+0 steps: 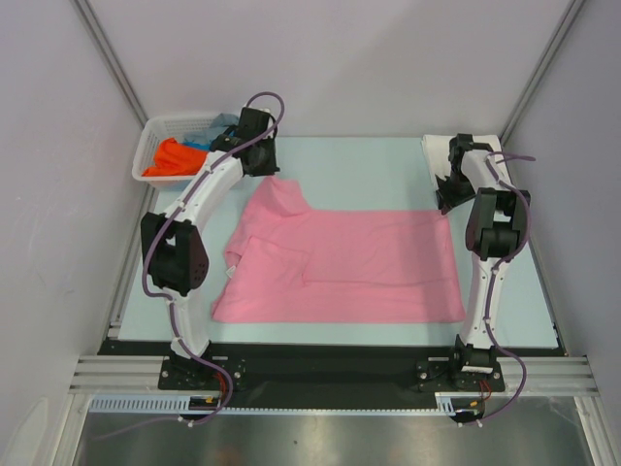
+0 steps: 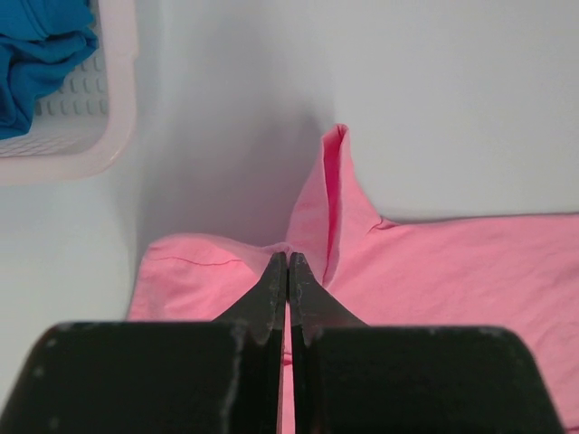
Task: Fold and stack the t-shirts
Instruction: Fold the tshirt
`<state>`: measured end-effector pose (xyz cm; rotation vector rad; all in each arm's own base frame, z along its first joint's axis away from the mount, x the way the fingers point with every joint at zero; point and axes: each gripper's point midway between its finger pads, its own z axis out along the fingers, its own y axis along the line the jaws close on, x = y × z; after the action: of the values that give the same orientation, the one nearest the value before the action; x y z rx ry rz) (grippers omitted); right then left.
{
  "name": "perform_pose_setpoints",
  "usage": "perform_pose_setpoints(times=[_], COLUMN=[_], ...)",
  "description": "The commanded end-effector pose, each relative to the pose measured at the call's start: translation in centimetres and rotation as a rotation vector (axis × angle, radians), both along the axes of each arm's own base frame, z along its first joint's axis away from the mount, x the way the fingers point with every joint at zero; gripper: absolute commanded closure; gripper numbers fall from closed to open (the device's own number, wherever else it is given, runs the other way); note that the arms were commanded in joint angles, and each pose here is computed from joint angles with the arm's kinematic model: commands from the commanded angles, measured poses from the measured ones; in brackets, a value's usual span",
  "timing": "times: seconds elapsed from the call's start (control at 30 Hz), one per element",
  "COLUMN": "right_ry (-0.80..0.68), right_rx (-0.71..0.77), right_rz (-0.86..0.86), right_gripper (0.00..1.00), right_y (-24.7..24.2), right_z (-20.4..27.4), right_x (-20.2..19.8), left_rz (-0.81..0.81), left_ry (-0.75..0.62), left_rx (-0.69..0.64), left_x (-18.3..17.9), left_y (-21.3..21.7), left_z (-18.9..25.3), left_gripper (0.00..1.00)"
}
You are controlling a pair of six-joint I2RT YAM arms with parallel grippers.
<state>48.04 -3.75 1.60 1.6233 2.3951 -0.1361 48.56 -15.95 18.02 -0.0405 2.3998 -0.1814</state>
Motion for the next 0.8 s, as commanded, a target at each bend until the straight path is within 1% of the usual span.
perform_pose_setpoints(times=[0.0,0.1,0.17,0.2,0.3,0.57,0.77], right_ry=[0.186,0.167,0.126,0.113,0.06,-0.06,-0.077], right_rx=[-0.015,0.002,0.005,-0.005,-0.013,0.037,0.043], right_rz=[-0.007,-0.008,0.004,0.008,0.038,0.139,0.168], right_gripper=[0.76,0.83,0.85,0.9,1.0,1.0,1.0], right_y=[-0.1,0.1,0.0,-0.2,-0.4,0.6,1.3], right_z=[-6.7,-6.8,-6.1,-5.6,-4.0,-0.8,0.9], right_x=[-3.3,-2.8,-1.8,-1.5,-0.3,1.9,1.7], left_rz=[0.013,0.012,0.014,0.014,0.018,0.038,0.036], left_ry=[-0.075,-0.073,-0.071,-0.073,-0.073,-0.095,-0.081], left_rx=[-0.011,-0.012,-0.012,-0.013,-0.012,-0.016,-0.022], left_x=[-0.2,-0.3,-0.3,-0.3,-0.3,-0.3,-1.8], left_y=[0.9,1.0,1.1,1.1,1.3,2.5,2.7], left_z=[3.5,3.6,3.5,3.6,3.7,4.9,5.2], left_gripper=[1.0,1.0,1.0,1.0,1.0,1.0,1.0])
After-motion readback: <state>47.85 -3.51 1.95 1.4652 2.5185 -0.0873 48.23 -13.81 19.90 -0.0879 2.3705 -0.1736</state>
